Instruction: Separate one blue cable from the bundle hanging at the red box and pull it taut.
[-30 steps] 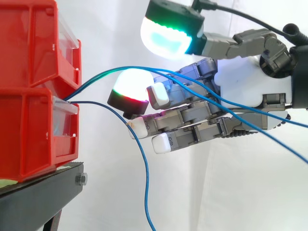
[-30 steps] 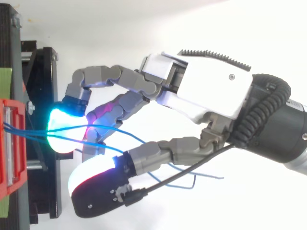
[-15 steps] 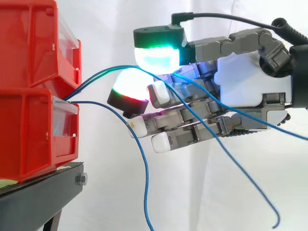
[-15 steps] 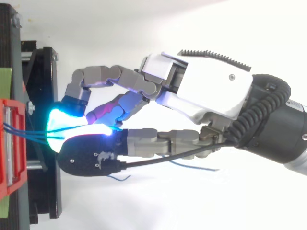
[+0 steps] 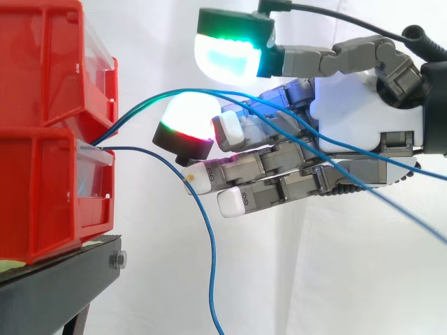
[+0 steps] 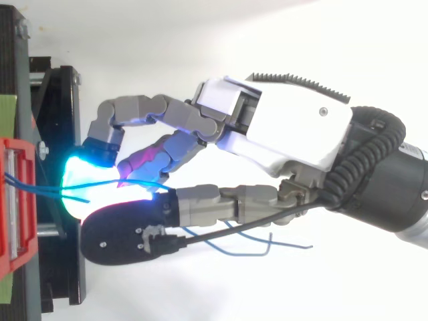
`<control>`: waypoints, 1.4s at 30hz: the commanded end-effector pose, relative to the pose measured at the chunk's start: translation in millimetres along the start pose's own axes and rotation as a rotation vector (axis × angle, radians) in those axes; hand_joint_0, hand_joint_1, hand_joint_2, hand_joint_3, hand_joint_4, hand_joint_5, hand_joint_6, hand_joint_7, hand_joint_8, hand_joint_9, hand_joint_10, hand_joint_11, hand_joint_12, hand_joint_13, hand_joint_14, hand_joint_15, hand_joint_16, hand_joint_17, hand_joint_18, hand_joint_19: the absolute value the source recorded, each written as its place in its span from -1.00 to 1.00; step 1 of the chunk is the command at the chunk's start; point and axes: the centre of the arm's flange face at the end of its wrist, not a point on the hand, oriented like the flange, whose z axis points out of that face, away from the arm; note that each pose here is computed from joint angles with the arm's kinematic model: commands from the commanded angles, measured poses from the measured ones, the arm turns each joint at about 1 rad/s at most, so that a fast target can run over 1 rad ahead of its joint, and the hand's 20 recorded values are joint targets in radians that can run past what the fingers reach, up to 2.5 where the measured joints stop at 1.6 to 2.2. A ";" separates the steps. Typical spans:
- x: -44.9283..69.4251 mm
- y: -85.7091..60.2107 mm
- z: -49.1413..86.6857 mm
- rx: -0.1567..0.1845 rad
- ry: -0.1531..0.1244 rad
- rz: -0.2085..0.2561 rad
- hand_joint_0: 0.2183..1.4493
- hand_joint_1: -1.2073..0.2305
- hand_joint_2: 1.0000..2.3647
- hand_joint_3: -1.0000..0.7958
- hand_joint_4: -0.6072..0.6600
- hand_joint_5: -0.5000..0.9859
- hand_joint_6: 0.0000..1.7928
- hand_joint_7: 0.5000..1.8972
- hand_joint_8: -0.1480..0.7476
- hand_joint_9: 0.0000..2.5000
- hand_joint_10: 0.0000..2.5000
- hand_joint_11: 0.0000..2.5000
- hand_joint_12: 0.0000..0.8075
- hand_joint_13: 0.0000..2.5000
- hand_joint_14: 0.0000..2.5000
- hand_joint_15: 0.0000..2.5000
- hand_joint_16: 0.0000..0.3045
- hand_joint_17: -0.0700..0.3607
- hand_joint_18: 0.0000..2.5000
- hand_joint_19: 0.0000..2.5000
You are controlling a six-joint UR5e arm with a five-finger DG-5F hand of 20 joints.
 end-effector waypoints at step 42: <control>0.4 -0.6 -0.4 0.000 -0.001 -0.001 -0.25 -0.33 -0.97 -0.07 0.29 -0.45 -0.44 0.12 0.01 -0.14 -0.98 -0.34 -0.20 -0.37 -0.99 -0.69 -0.78 -0.33 -0.44 -0.63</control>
